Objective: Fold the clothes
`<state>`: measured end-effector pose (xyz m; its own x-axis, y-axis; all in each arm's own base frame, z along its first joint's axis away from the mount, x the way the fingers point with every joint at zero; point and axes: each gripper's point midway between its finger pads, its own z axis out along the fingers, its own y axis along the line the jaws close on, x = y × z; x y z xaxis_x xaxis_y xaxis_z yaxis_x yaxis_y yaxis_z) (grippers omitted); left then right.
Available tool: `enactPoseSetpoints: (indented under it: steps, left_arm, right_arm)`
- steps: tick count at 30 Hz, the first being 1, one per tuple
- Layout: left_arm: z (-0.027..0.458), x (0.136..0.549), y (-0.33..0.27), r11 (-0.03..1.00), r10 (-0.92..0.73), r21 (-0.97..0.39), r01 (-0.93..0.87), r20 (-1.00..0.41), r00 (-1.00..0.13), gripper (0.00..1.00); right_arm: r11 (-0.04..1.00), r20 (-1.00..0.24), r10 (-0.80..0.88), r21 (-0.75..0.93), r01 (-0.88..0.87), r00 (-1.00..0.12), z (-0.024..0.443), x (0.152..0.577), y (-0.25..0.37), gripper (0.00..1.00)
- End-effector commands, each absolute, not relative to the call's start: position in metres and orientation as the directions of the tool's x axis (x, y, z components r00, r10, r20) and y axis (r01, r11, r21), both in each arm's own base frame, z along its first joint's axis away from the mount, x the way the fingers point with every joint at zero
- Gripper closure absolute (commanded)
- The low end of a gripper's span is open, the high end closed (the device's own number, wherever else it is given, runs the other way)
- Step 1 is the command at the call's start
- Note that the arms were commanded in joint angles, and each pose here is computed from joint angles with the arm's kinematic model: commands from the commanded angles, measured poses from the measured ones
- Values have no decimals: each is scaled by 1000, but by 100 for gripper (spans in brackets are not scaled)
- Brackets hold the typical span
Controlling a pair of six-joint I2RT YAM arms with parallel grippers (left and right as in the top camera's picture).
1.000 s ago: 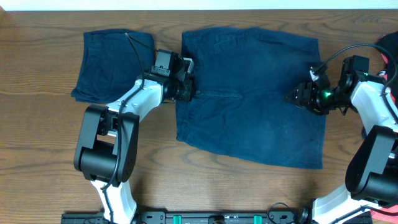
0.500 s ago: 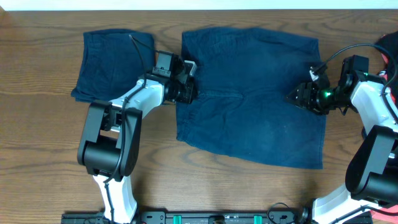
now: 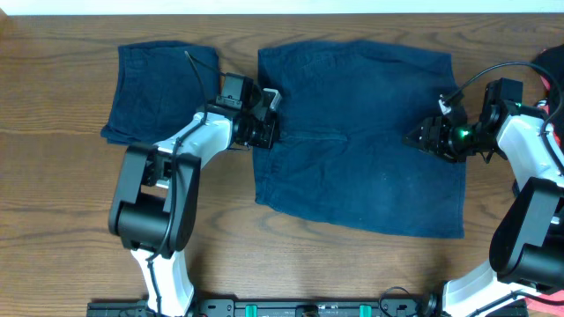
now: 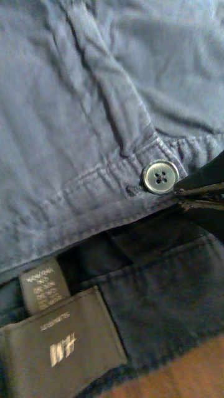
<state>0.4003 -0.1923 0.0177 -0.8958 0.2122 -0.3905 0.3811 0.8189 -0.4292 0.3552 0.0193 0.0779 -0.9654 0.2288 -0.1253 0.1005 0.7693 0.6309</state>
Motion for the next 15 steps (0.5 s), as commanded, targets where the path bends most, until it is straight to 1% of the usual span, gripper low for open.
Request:
enactPoseSetpoints:
  steps: [1, 6, 11, 13, 15]
  left_arm:
    - [64, 407, -184, 823, 189, -405, 399, -466, -864, 94]
    - [83, 402, -156, 897, 185, -280, 342, -466, -865, 94]
    - [65, 398, -127, 952, 190, -145, 269, -409, -893, 94]
    - [60, 397, -127, 953, 192, -145, 268, -397, -897, 94]
    - [58, 397, -127, 953, 191, -145, 266, -393, -899, 94]
  right_arm:
    - [769, -155, 217, 635, 71, -964, 86, 358, 23, 41]
    - [783, -161, 217, 617, 73, -963, 83, 358, 20, 41]
    - [810, -153, 226, 578, 98, -962, 78, 358, 12, 41]
    - [835, -128, 261, 528, 157, -957, 71, 356, 3, 40]
    - [866, -98, 329, 428, 259, -939, 61, 352, -16, 37]
